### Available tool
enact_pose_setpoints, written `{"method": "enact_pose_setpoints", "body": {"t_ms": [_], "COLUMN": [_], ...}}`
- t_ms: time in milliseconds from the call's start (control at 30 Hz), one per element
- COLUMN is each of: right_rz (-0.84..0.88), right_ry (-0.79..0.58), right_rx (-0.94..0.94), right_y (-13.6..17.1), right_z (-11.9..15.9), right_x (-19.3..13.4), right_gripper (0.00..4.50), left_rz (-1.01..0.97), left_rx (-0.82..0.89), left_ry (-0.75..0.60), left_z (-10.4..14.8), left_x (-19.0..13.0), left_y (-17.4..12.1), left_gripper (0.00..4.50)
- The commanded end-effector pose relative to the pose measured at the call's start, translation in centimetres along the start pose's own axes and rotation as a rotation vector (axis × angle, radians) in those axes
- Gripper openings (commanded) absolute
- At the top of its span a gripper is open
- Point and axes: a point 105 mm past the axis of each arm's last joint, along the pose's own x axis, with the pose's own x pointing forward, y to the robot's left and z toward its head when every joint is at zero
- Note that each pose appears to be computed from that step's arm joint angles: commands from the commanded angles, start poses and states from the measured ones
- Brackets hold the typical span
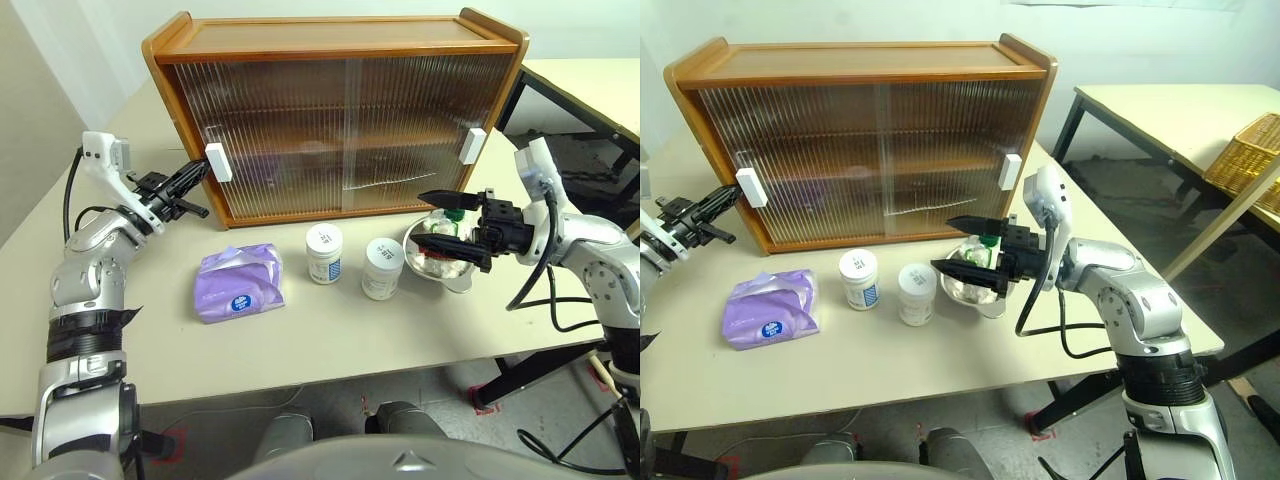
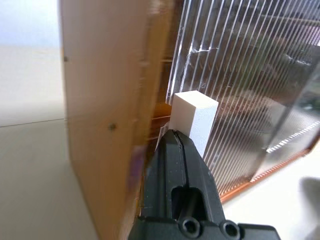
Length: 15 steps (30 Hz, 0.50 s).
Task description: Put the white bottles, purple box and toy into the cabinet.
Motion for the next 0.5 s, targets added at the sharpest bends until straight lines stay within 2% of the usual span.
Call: {"method": "enact_pose_setpoints", "body": {"t_ms": [33, 500], "right_rz": [-0.004, -0.020], "right_ry": [-0.011, -0.010], "right_rx": [-0.002, -0.007], "right_y": [0.0, -0.1], "right_z": [0.3, 0.2], "right_x": [-0.1, -0.1], "right_gripper": [4.50, 4.50], "left_rz": [-0.067, -0.278], "left_rx": [0.009, 0.002], "left_ry": [0.013, 0.002], "left_z": [-0.1, 0.6], "left_x": [1.3, 5.0], "left_y": [-0.9, -4.2], "left_gripper": [0.02, 0.02]}}
